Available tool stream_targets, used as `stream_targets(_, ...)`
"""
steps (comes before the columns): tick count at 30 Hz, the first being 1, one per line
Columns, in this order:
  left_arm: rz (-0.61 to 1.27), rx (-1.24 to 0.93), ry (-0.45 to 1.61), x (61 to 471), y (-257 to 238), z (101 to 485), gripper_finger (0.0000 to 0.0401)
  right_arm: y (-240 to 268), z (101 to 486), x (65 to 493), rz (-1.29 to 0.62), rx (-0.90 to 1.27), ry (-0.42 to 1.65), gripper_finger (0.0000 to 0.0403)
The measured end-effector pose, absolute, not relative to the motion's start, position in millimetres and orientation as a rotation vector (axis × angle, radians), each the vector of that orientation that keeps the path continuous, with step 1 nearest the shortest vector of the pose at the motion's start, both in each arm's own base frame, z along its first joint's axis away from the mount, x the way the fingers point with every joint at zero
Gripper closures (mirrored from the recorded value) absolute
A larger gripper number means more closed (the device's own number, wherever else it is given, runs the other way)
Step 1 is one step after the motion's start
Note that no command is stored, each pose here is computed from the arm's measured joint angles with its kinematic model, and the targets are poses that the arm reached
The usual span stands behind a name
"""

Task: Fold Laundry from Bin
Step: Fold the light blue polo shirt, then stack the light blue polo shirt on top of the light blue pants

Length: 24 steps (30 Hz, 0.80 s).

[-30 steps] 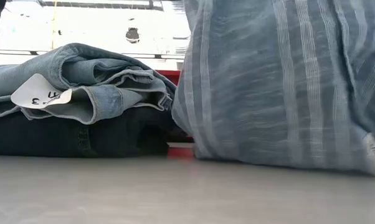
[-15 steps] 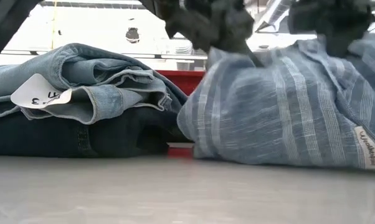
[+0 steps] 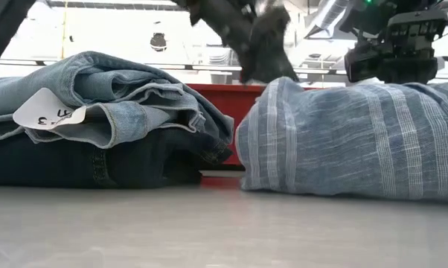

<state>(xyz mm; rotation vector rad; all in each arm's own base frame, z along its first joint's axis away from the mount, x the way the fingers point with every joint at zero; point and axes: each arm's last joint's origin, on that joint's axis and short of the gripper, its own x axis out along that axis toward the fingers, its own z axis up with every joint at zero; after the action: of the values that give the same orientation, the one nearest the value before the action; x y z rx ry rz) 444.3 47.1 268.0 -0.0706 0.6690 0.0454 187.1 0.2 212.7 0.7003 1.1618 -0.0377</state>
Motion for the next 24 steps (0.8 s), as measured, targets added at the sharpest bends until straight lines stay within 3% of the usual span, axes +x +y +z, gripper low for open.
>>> stream_targets(4, 0.072, -0.047, 0.567, 427.6, 47.4, 307.9, 0.0227, -4.9, 222.4, 186.5, -0.029, 0.672, 1.154, 0.0277)
stream_targets(8, -0.008, -0.066, 0.569, 418.7, 34.5, 319.3, 0.0229, -8.7, 239.0, 184.2, -0.023, 0.622, 1.184, 0.0248)
stream_targets(14, -0.043, -0.032, 0.727, 412.6, -8.5, 280.3, 0.0244, -12.4, 265.0, 180.1, -0.003, 0.566, 1.211, 0.0186)
stream_targets(17, -0.038, -0.02, 0.727, 407.9, -30.1, 250.0, 0.0253, -15.6, 282.9, 182.2, 0.011, 0.528, 1.16, 0.0154)
stream_targets(21, 0.016, 0.029, 0.609, 408.4, -47.4, 241.2, 0.0264, -19.2, 296.1, 194.5, 0.026, 0.469, 1.002, 0.0128)
stream_targets(24, 0.081, 0.041, 0.636, 411.8, -48.3, 228.0, 0.0271, -20.1, 290.7, 208.2, 0.065, 0.385, 0.944, 0.0116)
